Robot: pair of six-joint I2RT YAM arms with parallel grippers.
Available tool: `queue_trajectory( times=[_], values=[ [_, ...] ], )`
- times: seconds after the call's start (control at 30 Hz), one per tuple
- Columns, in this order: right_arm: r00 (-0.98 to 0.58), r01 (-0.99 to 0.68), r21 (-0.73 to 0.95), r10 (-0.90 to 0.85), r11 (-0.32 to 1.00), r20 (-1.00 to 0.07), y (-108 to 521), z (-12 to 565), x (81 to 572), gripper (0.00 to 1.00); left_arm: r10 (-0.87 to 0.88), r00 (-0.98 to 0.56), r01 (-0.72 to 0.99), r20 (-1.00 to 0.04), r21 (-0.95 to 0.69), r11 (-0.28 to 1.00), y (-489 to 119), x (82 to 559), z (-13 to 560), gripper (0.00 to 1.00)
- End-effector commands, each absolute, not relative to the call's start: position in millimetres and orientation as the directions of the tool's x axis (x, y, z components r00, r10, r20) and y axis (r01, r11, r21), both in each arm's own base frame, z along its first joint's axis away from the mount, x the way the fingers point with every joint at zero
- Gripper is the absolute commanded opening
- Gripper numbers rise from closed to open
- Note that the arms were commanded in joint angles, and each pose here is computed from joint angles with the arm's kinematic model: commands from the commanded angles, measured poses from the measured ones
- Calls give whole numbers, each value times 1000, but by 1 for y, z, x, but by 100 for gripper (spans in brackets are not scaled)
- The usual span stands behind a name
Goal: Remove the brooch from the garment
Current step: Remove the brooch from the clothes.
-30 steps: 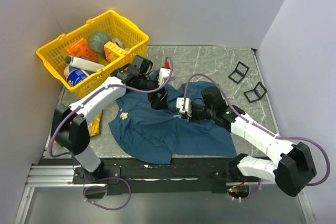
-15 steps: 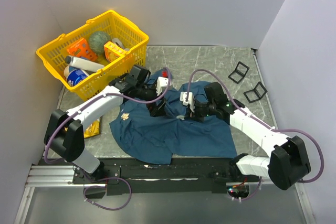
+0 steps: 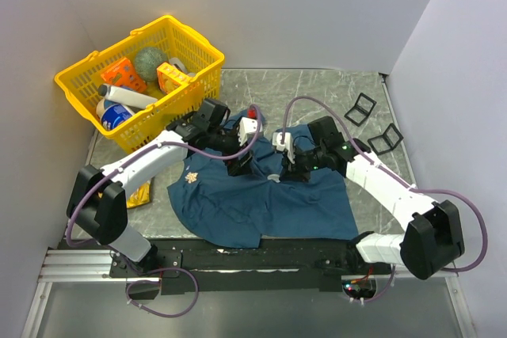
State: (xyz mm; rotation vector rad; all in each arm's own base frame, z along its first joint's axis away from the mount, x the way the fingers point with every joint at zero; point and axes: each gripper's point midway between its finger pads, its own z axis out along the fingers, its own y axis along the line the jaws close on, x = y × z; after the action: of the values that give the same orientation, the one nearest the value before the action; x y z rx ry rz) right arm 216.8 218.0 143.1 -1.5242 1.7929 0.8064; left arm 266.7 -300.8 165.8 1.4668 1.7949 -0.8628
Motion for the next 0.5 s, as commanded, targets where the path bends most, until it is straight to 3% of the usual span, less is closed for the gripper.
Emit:
queue_trajectory(
  times=[0.0, 0.47],
  values=[
    [-150, -987, 93, -551, 129, -821, 224, 161, 222, 0, 489, -29, 991, -872, 40, 130, -313, 277, 206, 99],
    [-163, -972, 59, -473, 227, -866, 195, 173, 227, 0, 426, -11, 1000, -905, -10, 4, -328, 258, 202, 100]
  ],
)
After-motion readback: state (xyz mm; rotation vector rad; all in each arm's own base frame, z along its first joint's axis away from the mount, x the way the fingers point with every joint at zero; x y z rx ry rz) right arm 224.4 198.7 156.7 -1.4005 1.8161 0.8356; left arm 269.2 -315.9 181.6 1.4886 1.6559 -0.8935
